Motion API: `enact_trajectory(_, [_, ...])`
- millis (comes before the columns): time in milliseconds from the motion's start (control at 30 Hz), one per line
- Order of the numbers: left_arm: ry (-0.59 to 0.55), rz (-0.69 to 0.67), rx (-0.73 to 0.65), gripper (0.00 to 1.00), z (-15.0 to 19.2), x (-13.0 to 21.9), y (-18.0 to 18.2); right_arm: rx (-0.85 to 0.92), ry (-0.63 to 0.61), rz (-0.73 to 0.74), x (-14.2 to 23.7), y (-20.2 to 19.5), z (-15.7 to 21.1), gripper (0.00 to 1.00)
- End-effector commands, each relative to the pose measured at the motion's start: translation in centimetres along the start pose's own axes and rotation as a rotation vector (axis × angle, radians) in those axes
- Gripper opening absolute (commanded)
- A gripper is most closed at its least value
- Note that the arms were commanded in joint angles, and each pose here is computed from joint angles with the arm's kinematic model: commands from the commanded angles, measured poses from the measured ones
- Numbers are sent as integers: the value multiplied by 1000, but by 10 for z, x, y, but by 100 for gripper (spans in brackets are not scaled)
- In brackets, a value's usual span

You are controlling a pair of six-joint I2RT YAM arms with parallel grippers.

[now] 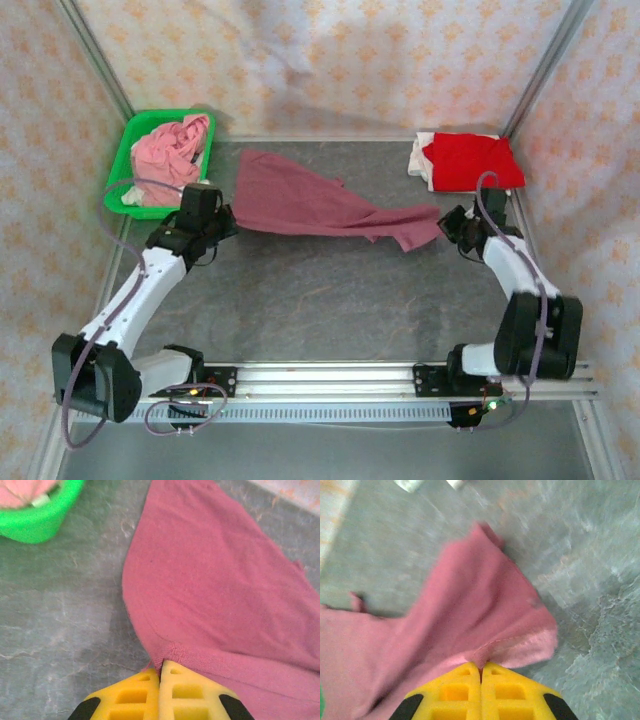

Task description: Fold and stack the t-shirts

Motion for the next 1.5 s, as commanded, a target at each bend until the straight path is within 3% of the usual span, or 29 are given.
enact_trajectory(0, [-102, -13, 19, 0, -29, 36, 4, 33, -84, 9, 43, 14, -6, 0])
enact_trajectory(233, [-279, 33, -25, 0, -72, 116, -3, 108, -271, -125, 148, 63, -17, 0])
enact_trajectory(400, [-410, 76, -81, 0, -84, 181, -3, 181, -460, -161, 234, 85, -17, 0])
enact_trajectory(733, [-704, 401, -177, 0, -90, 345, -15, 263, -751, -336, 393, 108, 19, 0])
enact_trajectory(833, [-756, 480, -181, 0, -90, 381, -18, 281, -818, -385, 428, 112, 29, 0])
enact_trajectory(933, [-811, 448, -172, 0, -94, 394, -14, 288, -876, -389, 444, 119, 24, 0])
enact_trajectory(1067, [-787, 239, -151, 0, -112, 361, -7, 281, -804, -389, 413, 145, -10, 0])
enact_trajectory(1133, [-718, 131, -162, 0, -124, 321, -9, 254, -762, -401, 383, 157, -32, 0])
enact_trajectory(1267, [-630, 66, -174, 0, -141, 238, -21, 202, -722, -369, 318, 162, -66, 0])
enact_trajectory(1367, [-558, 12, -197, 0, -150, 166, -26, 185, -644, -355, 250, 161, -83, 0])
enact_trajectory(1467, [-460, -41, -225, 0, -152, 86, -24, 203, -560, -284, 156, 160, -91, 0])
Point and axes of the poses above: each hand's point on the last joint's axis, 136 mm out from that joint toward the fingers, its own x axis back along the fingers, its own y axis along the line the jaws close on, z = x × y, the point moved 8 cm from there along x, back along the fingers, and after that the axes turned 4 degrees about -x, right-handed, at the moved point
